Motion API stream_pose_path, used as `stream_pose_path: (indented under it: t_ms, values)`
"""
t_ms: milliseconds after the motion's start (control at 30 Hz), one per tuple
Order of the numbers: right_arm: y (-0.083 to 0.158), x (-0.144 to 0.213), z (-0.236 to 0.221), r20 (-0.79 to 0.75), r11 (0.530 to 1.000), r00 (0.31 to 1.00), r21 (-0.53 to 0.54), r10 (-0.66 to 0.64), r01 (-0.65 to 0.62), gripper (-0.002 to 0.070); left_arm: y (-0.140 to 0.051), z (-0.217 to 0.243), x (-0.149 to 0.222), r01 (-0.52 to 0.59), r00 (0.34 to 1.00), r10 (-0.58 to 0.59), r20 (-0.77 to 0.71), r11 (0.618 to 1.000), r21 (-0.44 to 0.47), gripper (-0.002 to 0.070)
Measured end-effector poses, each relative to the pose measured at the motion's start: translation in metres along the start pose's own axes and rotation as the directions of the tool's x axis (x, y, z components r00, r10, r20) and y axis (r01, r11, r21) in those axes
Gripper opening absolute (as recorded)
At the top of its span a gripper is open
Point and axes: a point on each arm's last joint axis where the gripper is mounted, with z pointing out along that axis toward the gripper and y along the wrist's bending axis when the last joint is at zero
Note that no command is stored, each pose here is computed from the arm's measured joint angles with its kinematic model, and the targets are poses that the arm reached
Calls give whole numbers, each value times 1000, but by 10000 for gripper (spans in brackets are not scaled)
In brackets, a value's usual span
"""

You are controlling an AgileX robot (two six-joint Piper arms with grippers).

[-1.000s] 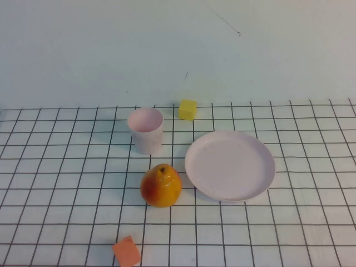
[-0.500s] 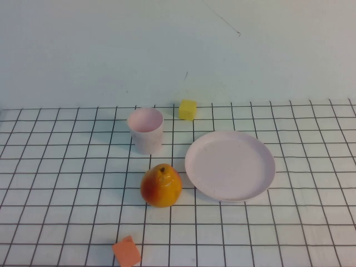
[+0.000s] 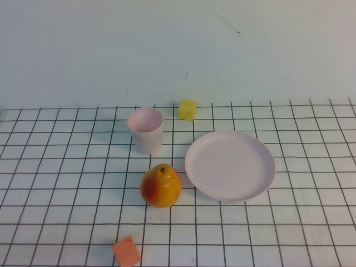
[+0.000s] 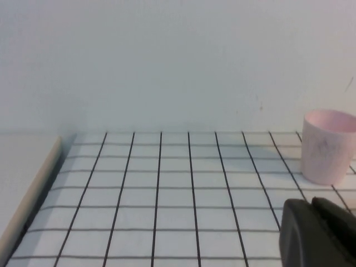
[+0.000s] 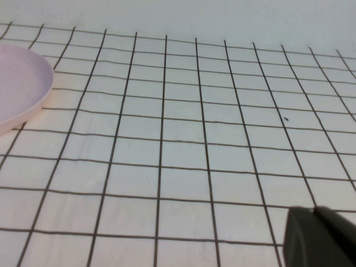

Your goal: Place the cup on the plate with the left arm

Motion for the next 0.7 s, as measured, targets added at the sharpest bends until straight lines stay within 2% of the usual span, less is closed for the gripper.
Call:
stream_pose_path:
  t_ms: [167,367,567,700]
  values:
    - [0,0,0,0,1000,1000,0,0,0,-2,0,-1,-10,30,993,-30,112,1000,4,-2]
    - [0,0,0,0,1000,1000,0,0,0,-2,1,-5,-28,93,945,-95,312,995,23,-3]
    - [0,0,0,0,1000,1000,0,0,0,-2,1,-6,-33,131,923,-137,361,991,40,-3]
    - [0,0,0,0,1000,1000,0,0,0,-2,1,-8,-38,204,888,-218,405,976,78,-2]
